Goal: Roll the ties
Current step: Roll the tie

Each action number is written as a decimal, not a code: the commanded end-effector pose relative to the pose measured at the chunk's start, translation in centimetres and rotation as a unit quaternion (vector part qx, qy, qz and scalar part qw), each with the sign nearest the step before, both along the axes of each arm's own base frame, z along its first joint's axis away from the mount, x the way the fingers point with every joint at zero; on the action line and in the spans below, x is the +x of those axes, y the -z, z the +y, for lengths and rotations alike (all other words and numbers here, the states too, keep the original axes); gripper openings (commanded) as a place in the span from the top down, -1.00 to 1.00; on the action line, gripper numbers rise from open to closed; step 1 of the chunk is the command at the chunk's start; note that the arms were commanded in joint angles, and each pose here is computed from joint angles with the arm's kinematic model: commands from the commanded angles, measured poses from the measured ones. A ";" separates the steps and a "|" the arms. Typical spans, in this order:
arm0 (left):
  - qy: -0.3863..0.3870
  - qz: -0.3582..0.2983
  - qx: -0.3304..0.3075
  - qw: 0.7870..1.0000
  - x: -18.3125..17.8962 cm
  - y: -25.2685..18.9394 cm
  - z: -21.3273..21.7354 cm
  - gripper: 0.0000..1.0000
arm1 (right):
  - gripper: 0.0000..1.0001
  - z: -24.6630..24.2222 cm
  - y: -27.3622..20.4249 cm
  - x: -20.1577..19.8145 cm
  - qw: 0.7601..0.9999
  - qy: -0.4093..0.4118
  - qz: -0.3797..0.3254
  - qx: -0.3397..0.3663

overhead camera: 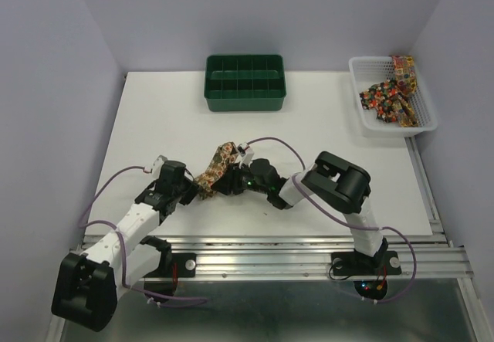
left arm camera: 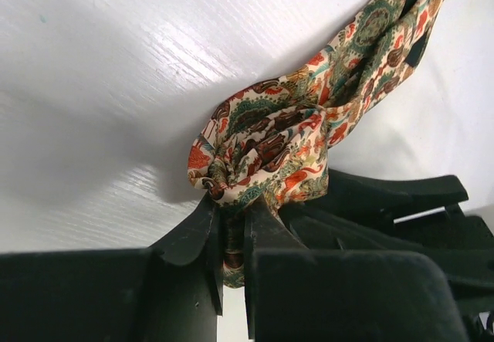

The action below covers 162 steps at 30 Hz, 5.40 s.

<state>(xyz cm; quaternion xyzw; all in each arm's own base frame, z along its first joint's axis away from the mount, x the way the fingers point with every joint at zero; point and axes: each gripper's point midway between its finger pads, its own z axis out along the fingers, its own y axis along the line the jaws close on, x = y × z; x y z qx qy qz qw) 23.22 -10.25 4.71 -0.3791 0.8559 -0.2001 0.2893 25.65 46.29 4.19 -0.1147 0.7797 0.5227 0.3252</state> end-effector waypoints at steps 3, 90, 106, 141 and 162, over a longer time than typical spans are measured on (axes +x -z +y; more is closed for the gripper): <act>-0.010 -0.017 0.025 1.000 0.3 -0.9 1.1 1.00 | -0.15 -1.9 -1.8 -0.8 0.990 -0.038 -0.121 -0.057; 0.041 0.026 -0.030 0.998 -1.5 -3.1 -1.4 0.48 | 0.86 1.8 0.1 -4.7 0.711 -0.175 -0.646 -0.216; 0.060 -0.074 0.033 0.995 4.7 -9.5 -1.3 0.15 | 0.92 0.5 -1.7 -10.3 0.839 -0.194 -0.504 -0.065; 0.314 0.035 0.081 0.945 7.7 1.6 -11.6 0.74 | 0.91 -2.7 -1.7 -11.4 0.924 -0.151 -0.350 -0.009; 0.279 0.033 0.083 0.956 8.2 1.2 -11.2 0.75 | 0.92 -5.7 -2.0 -8.3 0.977 0.011 -0.207 0.054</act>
